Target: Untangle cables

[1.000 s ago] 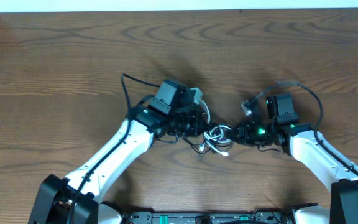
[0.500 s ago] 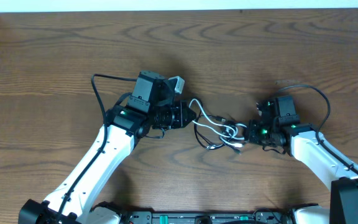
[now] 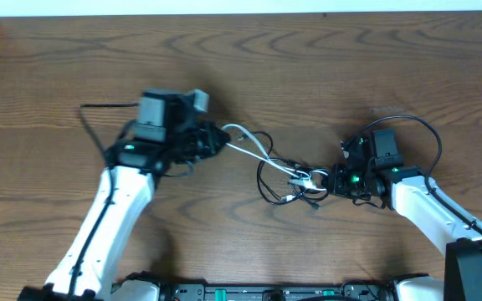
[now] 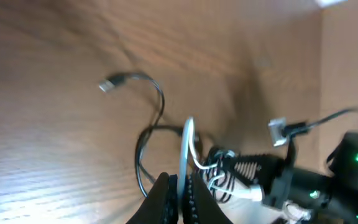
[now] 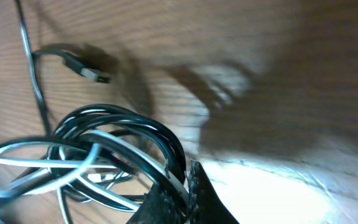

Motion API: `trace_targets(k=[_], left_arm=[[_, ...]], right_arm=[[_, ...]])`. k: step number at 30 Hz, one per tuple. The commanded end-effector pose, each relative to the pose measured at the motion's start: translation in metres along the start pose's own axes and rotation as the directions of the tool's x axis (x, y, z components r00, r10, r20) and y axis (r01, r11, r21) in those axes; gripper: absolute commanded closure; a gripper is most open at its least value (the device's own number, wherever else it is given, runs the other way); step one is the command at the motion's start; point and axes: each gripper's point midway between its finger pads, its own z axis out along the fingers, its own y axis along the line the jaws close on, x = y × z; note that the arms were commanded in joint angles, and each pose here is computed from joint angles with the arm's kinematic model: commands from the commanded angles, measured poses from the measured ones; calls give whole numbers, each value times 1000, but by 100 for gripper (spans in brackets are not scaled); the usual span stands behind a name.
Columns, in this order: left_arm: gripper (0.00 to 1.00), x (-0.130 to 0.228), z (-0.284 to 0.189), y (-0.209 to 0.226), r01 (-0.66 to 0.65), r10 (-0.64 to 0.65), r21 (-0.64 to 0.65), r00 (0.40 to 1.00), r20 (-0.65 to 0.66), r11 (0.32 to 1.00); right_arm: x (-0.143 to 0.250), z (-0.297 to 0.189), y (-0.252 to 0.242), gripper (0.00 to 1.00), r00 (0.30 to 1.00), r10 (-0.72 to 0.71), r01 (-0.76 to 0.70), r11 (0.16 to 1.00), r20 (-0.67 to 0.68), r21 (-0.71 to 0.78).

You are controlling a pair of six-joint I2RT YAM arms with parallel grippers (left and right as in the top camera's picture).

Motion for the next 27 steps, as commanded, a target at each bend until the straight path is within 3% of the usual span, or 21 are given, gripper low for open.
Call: trace_targets(k=[1, 7, 10, 13, 19, 23, 27], left_arm=[[93, -36, -41, 14, 24, -21, -14, 987, 157, 1000], [93, -62, -77, 49, 200, -190, -9, 941, 279, 980], [88, -59, -76, 42, 200, -207, 54, 948, 240, 978], [87, -48, -65, 33, 197, -208, 73, 962, 178, 978], [86, -13, -29, 3, 87, -89, 77, 996, 23, 993], [84, 15, -4, -19, 21, -13, 92, 996, -84, 996], [84, 43, 21, -31, -32, 45, 73, 984, -173, 997]], right_arm=[[-1, -1, -31, 99, 999, 23, -27, 986, 26, 164], [0, 0, -28, 99, 1000, 23, -26, 988, 21, 150], [0, 2, 2, 99, 998, -58, 58, 998, -3, -18], [0, -4, 44, 99, 984, -179, 177, 953, 14, -245], [-6, -29, 102, 99, 954, -281, 291, 788, 104, -543], [-6, -40, 117, 99, 938, -316, 334, 717, 142, -612], [-6, -43, 120, 99, 934, -323, 343, 700, 150, -627]])
